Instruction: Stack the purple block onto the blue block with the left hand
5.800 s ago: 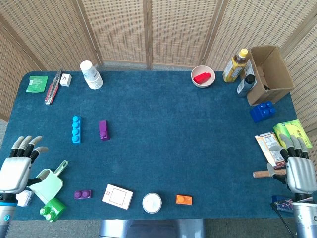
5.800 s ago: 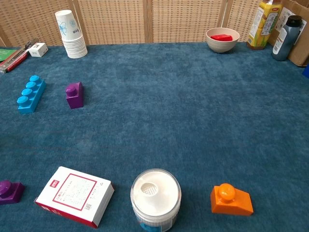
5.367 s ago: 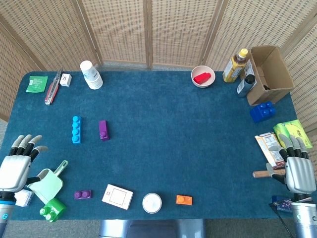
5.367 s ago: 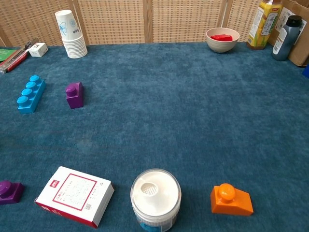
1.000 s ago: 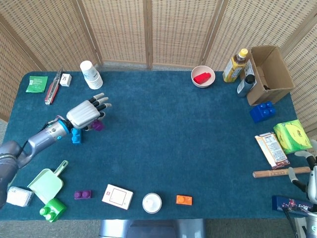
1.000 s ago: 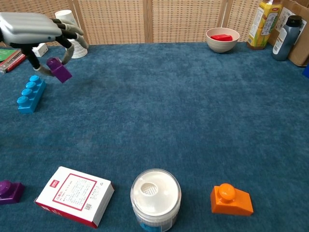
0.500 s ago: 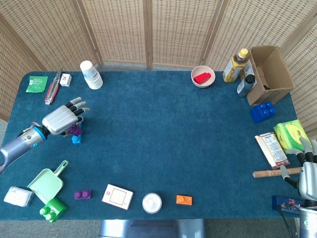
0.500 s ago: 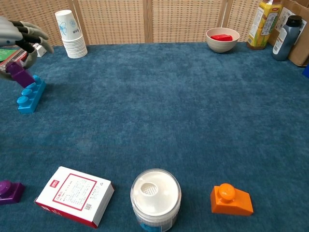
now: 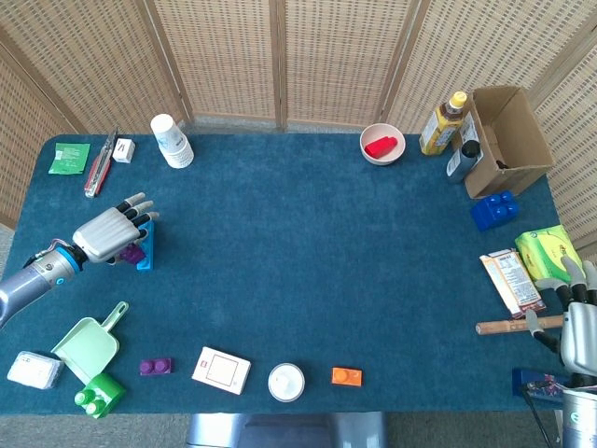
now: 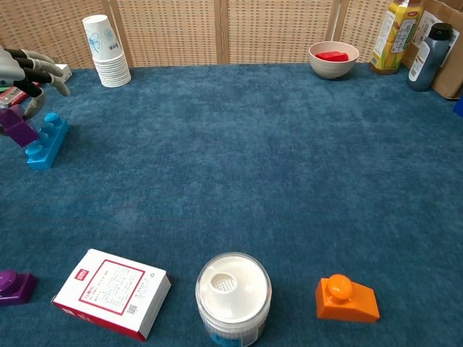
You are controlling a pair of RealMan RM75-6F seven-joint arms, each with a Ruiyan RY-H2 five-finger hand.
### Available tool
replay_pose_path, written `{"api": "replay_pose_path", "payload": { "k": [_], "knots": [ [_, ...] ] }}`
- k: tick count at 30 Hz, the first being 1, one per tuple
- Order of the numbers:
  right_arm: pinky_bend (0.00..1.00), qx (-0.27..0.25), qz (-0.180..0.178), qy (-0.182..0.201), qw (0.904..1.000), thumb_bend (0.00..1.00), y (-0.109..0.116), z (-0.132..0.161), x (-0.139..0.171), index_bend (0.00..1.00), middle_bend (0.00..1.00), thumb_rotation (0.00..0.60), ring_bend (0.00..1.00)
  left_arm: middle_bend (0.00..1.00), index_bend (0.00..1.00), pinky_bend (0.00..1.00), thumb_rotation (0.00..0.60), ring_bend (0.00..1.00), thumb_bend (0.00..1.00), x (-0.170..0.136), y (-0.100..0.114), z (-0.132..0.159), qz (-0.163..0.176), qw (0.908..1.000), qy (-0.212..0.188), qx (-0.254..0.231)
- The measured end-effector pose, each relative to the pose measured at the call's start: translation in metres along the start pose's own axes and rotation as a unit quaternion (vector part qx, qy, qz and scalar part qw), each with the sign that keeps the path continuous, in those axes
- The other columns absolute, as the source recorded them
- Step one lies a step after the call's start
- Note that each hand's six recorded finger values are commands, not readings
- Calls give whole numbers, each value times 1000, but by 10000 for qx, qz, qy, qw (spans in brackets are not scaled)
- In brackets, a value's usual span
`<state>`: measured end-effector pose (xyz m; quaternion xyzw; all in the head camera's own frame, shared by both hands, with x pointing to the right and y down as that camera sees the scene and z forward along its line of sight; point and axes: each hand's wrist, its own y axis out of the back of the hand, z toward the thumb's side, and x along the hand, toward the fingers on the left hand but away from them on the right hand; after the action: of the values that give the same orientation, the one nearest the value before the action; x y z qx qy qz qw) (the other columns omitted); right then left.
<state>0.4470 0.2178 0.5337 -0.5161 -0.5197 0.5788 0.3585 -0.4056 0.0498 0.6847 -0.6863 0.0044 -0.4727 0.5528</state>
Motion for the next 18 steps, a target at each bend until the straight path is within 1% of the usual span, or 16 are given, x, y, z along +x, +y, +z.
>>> {"api": "replay_pose_path", "payload": {
  "k": [11,18],
  "knots": [
    [0,3,-20,-44,10000,281,1,-2,1,376,141,600,0,204,626,0,600,90,308,6,-4,4,-34,9996,-143,234],
    [0,17,-48,-67,10000,282,3,-3,2,376,141,600,0,204,626,0,600,90,308,9,-4,8,-22,9984,-307,474]
  ]
}}
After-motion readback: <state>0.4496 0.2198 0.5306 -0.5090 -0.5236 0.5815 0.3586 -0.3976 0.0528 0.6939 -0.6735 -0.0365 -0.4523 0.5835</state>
